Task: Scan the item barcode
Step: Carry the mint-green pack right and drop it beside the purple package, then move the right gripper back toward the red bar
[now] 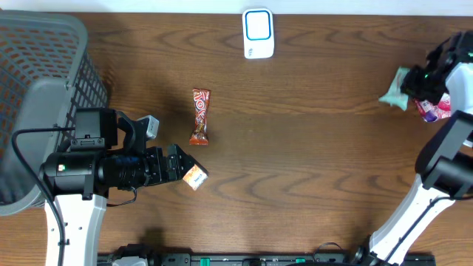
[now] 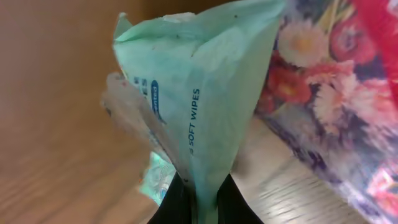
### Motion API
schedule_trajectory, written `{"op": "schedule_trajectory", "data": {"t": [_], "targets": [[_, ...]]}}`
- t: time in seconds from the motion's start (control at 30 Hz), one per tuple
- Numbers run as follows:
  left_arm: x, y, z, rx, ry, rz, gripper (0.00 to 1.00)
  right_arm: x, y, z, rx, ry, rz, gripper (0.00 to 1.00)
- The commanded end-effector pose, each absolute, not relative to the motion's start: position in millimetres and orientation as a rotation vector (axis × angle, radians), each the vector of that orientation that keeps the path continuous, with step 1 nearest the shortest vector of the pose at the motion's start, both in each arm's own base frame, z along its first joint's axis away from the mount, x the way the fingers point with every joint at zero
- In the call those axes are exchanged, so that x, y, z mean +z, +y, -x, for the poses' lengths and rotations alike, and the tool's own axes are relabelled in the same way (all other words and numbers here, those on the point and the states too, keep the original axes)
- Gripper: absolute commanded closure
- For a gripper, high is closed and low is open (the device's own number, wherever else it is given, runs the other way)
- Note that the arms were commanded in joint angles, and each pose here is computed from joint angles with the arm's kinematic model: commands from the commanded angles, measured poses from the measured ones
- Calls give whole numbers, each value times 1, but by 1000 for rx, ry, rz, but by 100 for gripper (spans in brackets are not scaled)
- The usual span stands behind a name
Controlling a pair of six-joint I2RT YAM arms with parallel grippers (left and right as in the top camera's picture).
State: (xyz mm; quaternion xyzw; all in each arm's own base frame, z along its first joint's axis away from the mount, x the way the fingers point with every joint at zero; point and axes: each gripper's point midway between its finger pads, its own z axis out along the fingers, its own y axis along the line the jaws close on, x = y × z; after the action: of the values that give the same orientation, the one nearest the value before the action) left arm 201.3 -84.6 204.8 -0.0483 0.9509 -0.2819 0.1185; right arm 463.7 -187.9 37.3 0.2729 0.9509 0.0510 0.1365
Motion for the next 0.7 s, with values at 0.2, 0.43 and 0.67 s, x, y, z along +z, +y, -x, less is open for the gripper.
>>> {"op": "schedule_trajectory", "data": {"t": [0.2,0.43,0.67], "targets": [[203,-84,-201,-810,2786,127,2,73,-235,-446,-157,2731,-842,23],[203,-84,-201,-810,2786,126,2,154,-180,-483,133,2615,-669,9],[203,-84,-201,-810,2786,127,2,239,-89,-496,482,2480,-402,1]]}}
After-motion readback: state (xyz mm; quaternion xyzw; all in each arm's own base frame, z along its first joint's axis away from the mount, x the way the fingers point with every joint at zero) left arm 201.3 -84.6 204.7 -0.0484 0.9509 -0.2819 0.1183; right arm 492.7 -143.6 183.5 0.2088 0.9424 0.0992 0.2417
